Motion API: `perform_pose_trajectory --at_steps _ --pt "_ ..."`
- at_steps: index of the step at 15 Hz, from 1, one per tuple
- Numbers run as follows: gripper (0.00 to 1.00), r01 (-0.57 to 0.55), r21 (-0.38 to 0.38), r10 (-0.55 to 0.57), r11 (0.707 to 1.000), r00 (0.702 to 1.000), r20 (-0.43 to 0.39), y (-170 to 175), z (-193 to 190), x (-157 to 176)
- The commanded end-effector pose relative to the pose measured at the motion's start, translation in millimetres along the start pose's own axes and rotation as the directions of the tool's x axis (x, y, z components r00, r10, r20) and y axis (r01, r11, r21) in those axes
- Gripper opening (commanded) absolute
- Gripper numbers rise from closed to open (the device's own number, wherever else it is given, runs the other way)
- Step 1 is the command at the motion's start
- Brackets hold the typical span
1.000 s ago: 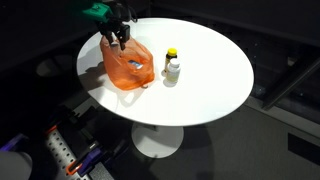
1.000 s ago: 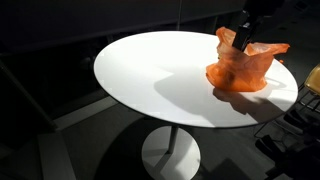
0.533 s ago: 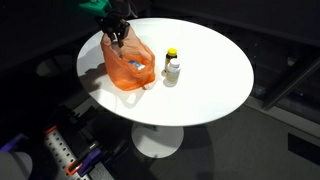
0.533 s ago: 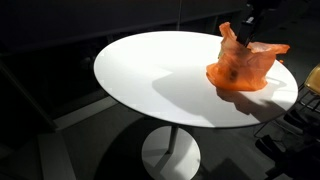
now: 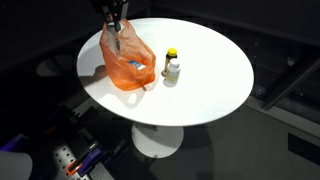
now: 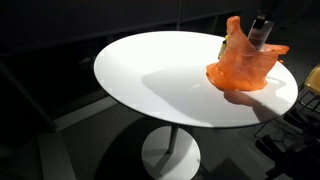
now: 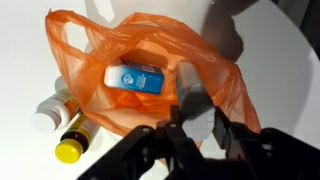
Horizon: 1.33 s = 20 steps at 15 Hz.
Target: Remove the roll on stick from the plastic bag and put it on the table
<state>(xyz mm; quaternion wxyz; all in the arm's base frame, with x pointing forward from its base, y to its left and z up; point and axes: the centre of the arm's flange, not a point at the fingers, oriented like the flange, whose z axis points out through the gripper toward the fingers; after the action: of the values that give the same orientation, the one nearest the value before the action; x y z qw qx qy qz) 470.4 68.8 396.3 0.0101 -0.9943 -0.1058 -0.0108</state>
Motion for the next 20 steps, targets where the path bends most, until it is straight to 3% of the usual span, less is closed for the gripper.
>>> perform_pose_trajectory --at_steps 1,6,10,16,20 --pt "0.10 -0.037 -0.017 0.037 0.999 0.999 -0.014 27.8 -31.2 -6.1" --pt "0.10 -0.169 -0.028 0.167 0.985 0.984 -0.063 88.0 -52.8 -18.0" --pt "0.10 -0.286 -0.026 0.283 0.958 0.955 -0.087 138.7 -62.1 -33.0" --pt "0.10 -0.441 -0.052 0.437 0.896 0.896 -0.083 196.6 -39.1 -54.5" --pt "0.11 -0.494 -0.061 0.487 0.868 0.868 -0.100 218.6 -15.2 -45.5"
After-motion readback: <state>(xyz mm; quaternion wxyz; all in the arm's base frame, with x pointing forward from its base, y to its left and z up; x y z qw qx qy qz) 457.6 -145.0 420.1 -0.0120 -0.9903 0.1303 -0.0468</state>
